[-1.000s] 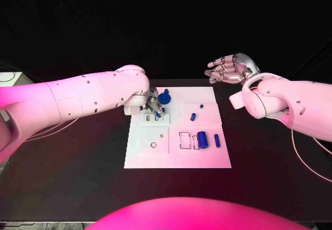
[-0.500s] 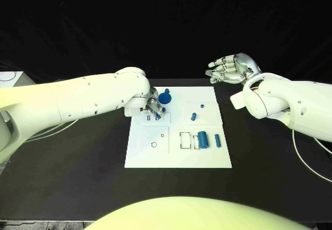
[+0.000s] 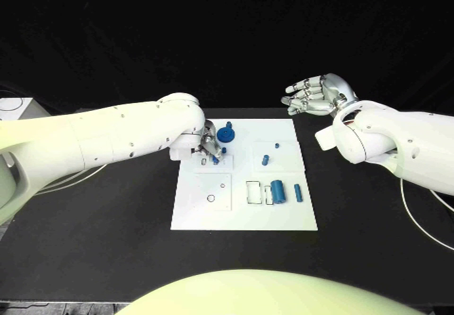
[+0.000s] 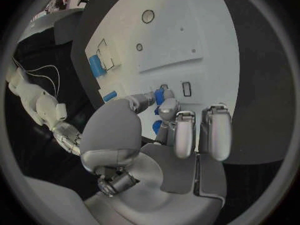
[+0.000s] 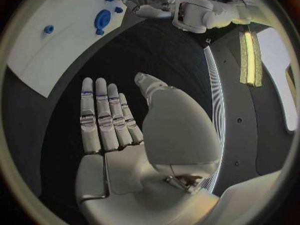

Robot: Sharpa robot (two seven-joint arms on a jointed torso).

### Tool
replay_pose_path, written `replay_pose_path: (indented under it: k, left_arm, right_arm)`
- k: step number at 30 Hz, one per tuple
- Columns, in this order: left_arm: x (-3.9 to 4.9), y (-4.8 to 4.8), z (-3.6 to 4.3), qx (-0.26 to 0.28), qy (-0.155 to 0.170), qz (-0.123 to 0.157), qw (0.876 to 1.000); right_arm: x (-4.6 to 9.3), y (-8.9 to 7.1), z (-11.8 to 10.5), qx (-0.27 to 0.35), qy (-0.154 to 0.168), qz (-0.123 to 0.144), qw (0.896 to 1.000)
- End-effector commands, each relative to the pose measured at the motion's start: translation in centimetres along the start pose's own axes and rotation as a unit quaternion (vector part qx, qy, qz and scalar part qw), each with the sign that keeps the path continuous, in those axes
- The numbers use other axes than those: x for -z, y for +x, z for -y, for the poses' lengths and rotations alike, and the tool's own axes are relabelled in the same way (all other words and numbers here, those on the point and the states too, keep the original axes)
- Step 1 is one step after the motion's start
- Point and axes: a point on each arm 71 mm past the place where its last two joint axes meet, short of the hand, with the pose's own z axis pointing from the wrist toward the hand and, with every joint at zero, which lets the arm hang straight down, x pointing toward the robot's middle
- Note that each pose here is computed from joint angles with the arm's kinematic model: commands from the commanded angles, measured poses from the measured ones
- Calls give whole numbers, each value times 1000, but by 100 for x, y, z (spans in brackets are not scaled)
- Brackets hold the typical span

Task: Assemble the parts on the task board

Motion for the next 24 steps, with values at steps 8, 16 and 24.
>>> replay_pose_path:
  k: [8, 16, 24]
  left_arm:
    - [-5, 14, -14, -8, -3, -10, 1000]
    - [-6, 15, -25, -9, -4, -12, 1000]
    - [-5, 18, -29, -11, -4, -14, 1000]
  right_arm:
    - [3, 15, -6, 2, -7, -8, 1000]
    - [4, 9, -2, 2, -6, -8, 1000]
    - [2, 7, 1, 3, -6, -8, 1000]
